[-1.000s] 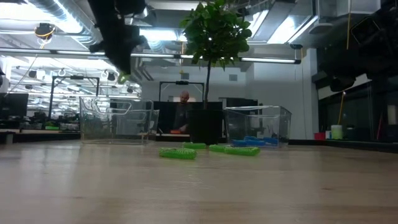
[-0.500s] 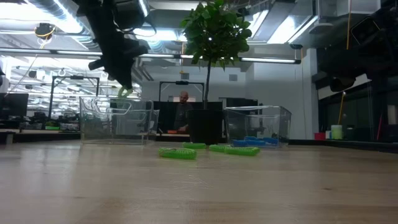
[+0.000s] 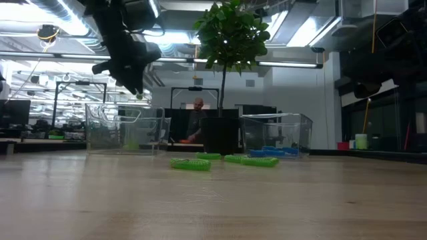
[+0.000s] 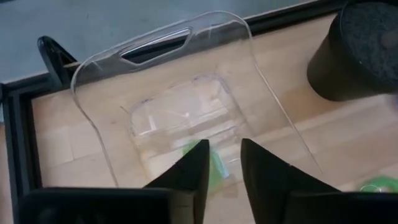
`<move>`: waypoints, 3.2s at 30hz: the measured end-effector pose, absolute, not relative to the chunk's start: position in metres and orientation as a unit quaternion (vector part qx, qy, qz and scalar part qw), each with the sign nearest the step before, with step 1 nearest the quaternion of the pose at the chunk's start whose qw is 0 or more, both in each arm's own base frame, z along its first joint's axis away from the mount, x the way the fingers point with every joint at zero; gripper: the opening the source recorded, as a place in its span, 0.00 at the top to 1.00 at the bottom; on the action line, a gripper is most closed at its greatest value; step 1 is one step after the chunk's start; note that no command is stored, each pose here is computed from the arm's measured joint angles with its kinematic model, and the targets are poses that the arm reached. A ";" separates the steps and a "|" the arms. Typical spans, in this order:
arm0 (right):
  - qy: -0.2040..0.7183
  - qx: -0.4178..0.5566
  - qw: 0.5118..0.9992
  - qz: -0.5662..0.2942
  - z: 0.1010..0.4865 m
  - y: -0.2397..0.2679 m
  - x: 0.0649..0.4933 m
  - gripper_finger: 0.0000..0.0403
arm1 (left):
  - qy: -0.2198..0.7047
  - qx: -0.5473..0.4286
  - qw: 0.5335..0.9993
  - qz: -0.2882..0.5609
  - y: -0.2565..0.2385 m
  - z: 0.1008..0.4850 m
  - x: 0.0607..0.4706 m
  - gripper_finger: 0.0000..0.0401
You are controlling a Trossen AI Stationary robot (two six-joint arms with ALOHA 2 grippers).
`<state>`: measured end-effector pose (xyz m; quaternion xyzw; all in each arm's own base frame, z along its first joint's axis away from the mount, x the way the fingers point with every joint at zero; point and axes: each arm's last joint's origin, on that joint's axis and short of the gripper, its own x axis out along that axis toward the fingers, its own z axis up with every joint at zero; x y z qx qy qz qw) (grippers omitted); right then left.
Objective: Sort spring keychains
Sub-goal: Put the green spring keychain into the left transparent bin
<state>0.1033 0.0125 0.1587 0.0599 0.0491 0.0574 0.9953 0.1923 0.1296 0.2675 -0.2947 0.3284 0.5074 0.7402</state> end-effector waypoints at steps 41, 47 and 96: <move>0.049 0.060 0.995 0.057 0.159 0.012 0.103 0.62 | 0.215 -0.176 0.961 -0.002 0.023 0.306 0.266 0.72; 0.049 0.060 0.995 0.057 0.159 0.012 0.103 0.62 | 0.243 -0.136 0.960 0.007 0.005 0.291 0.278 0.72; 0.049 0.060 0.995 0.057 0.159 0.012 0.103 0.62 | 0.499 0.023 0.865 -0.057 -0.041 0.125 0.351 0.84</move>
